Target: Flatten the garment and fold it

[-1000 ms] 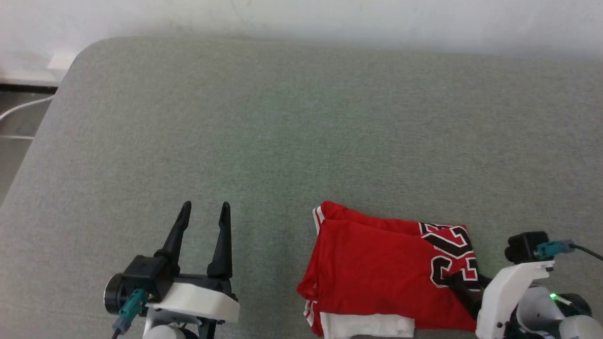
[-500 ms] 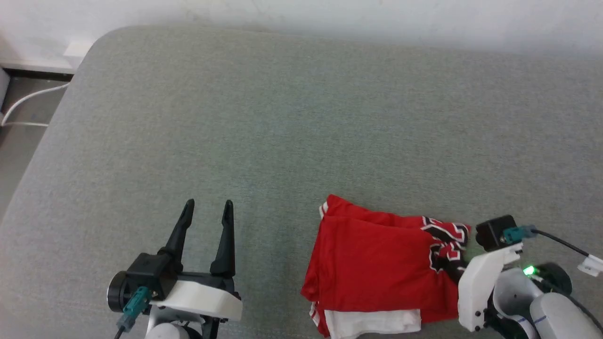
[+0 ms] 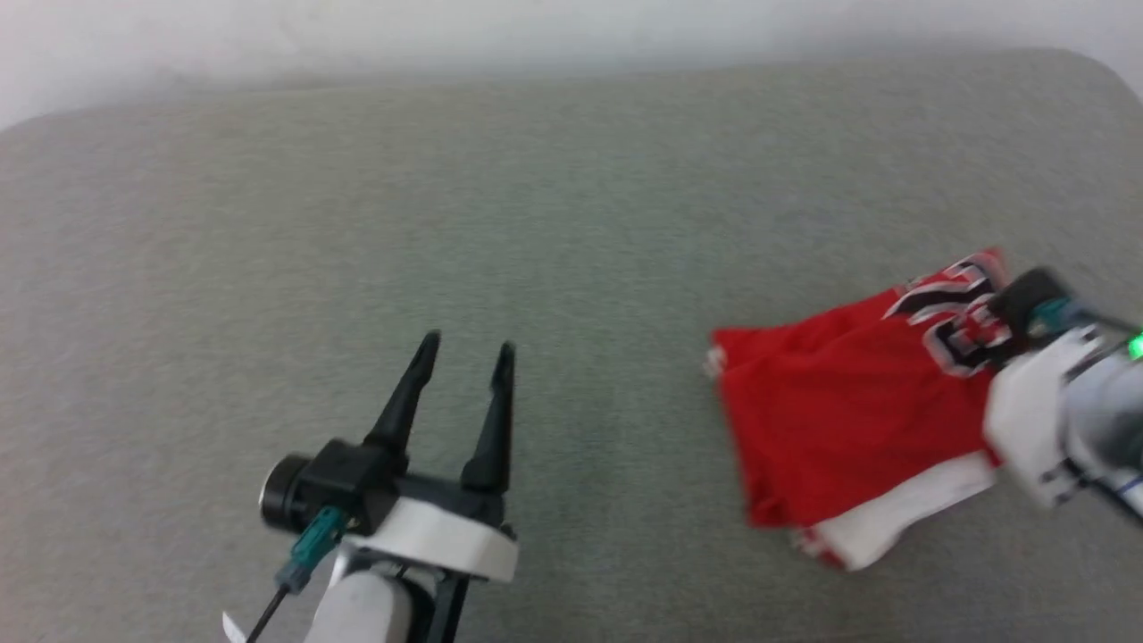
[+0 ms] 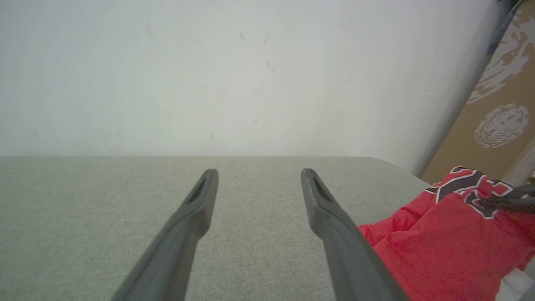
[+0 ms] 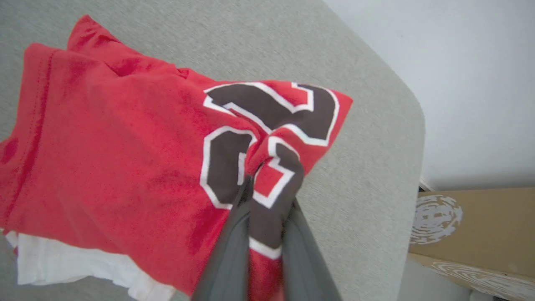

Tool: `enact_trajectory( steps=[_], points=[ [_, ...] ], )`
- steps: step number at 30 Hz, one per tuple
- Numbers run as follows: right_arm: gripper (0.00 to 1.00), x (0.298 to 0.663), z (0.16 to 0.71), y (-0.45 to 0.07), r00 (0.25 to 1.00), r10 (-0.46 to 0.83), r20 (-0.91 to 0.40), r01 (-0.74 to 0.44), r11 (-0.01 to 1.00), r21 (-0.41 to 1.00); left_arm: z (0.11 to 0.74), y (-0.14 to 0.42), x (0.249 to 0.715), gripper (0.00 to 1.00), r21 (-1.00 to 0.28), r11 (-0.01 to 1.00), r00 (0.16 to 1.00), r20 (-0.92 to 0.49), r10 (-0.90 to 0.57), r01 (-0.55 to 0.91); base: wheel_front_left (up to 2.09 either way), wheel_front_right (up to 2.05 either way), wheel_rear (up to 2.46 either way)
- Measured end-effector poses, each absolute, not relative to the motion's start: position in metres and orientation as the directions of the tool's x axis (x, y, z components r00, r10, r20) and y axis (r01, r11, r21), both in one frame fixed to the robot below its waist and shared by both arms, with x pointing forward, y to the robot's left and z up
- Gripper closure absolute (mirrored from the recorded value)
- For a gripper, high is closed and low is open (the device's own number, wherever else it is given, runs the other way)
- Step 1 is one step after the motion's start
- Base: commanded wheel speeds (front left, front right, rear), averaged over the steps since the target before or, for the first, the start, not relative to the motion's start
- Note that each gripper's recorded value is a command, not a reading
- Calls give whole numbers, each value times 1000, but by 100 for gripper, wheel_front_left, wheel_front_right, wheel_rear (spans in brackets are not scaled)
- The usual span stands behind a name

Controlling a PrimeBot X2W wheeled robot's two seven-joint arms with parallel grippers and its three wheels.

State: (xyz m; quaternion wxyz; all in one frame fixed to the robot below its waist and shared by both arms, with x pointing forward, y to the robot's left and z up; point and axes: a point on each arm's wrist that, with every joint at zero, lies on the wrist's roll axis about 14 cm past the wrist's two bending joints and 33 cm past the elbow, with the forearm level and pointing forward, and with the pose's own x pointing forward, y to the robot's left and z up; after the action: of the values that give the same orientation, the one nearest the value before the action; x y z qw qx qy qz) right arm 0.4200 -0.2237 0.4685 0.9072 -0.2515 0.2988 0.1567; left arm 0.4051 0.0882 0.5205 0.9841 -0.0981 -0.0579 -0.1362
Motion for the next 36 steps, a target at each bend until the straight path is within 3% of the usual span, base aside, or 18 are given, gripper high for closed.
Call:
enact_trajectory(
  steps=[8, 15, 22, 28, 29, 31, 36],
  points=[
    [100, 438, 498, -332, 823, -100, -559, -262, 807, -530, 526, 29, 441, 0, -200, 875, 894, 193, -405, 440, 0, 0, 0],
    [100, 446, 485, -416, 797, -293, -528, -98, 800, -591, 497, 7, 464, 0, -230, 844, 874, 157, -459, 485, 0, 0, 0],
    [100, 444, 449, -467, 730, -407, -549, -75, 751, -656, 458, 12, 480, 0, -251, 851, 887, 92, -453, 461, 0, 0, 0],
    [100, 452, 420, -481, 705, -428, -566, -158, 683, -713, 432, 27, 487, 0, -251, 872, 904, 37, -425, 420, 0, 0, 0],
    [97, 451, 412, -482, 691, -435, -578, -166, 682, -712, 427, 30, 488, 0, -251, 876, 908, 26, -419, 411, 0, 0, 0],
    [0, 455, 402, -481, 682, -436, -587, -164, 691, -704, 422, 35, 490, 0, -247, 884, 914, 14, -406, 397, 0, 0, 0],
    [0, 465, 394, -475, 695, -425, -580, -149, 704, -694, 421, 49, 493, 0, -230, 902, 927, 7, -375, 367, 0, 0, 0]
  ],
)
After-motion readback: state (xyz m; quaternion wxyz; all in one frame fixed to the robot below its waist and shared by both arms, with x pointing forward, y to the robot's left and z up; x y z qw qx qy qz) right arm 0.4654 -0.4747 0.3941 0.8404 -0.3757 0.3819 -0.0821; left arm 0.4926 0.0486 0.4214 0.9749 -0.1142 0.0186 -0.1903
